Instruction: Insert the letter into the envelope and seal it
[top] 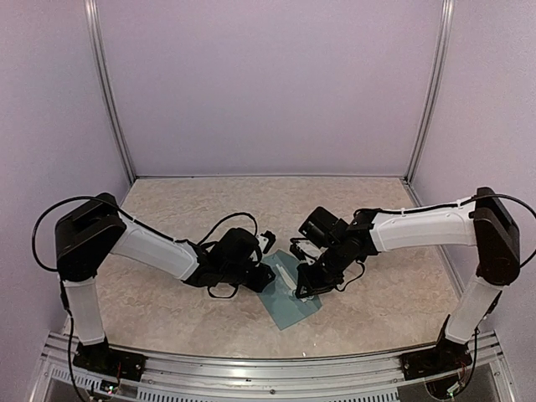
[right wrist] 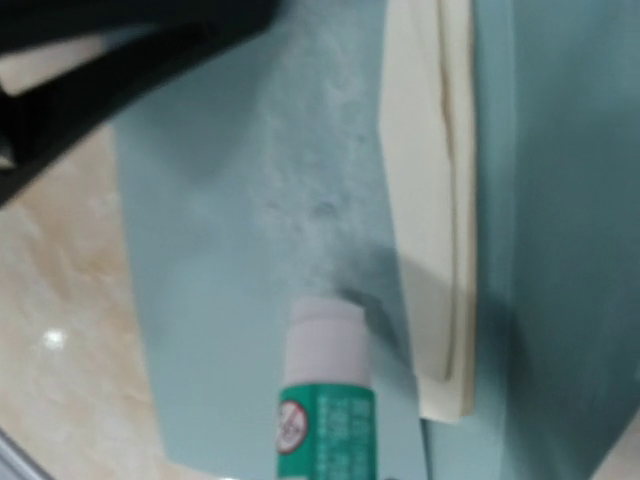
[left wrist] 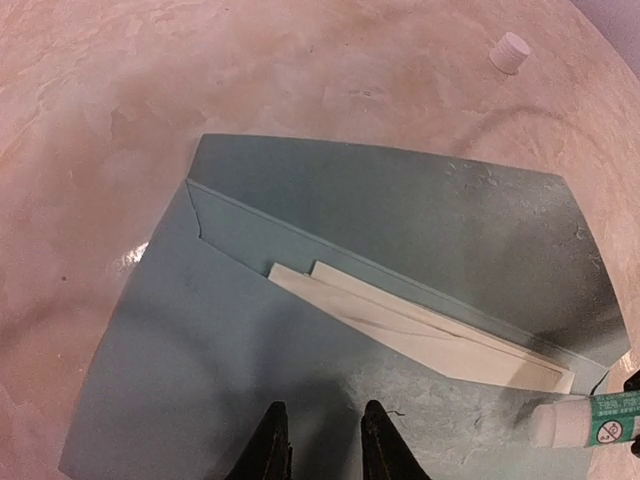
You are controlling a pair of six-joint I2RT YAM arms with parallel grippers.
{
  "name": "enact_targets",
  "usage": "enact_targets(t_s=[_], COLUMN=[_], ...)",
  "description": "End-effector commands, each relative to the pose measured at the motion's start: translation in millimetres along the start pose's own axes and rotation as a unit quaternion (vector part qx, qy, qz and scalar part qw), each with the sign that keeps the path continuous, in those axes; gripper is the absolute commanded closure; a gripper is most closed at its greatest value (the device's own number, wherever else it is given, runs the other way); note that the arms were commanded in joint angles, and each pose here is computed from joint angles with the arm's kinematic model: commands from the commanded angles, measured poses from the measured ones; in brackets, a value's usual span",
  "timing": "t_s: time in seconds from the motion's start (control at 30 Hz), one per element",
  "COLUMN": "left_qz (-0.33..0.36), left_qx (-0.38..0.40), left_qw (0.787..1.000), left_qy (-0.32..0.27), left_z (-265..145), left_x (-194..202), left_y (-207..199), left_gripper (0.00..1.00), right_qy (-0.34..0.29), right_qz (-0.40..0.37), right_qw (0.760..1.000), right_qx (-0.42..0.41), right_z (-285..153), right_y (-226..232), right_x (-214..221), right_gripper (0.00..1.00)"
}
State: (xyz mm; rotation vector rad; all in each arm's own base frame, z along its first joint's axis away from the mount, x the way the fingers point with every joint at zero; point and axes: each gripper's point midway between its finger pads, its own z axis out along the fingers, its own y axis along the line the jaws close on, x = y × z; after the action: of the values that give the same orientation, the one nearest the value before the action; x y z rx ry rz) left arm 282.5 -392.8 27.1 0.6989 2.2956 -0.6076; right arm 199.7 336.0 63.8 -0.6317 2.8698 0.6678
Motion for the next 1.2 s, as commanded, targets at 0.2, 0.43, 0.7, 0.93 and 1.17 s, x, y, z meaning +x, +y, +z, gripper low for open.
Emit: enact_targets(t_s=[0.2,0.43,0.7,0.93,1.17], left_qz=[0.009,0.009,0.005,0.003,-0.005], left_qx=[-0.003,0.000,0.007,0.011,0.012], left_qw=[1.000,1.000,0.999,0.999,0.999], left_qy=[0.010,0.021,0.033,0.031,0.030], left_z=[8,12,15,14,12], left_x=[12,21,28,28,28], left_y=[9,13,15,14,15], left_gripper=[0.83,0.86,0.89,0.89,0.89], right_qy=[0.020,0.016,0.010,-0.003,-0.014], right_qz=[0.003,0.006,-0.001,-0.006,-0.013], right_qw=[0.999,0.999,0.999,0.999,0.999], right_qx=[0.032,0.046,0.052,0.052,0.048], right_z=[13,20,29,34,34], right_y=[-13,-20,-23,-26,-22], right_x=[-8,-17,-34,-53,-66], right_gripper=[0.95,0.95,0.95,0.95,0.96])
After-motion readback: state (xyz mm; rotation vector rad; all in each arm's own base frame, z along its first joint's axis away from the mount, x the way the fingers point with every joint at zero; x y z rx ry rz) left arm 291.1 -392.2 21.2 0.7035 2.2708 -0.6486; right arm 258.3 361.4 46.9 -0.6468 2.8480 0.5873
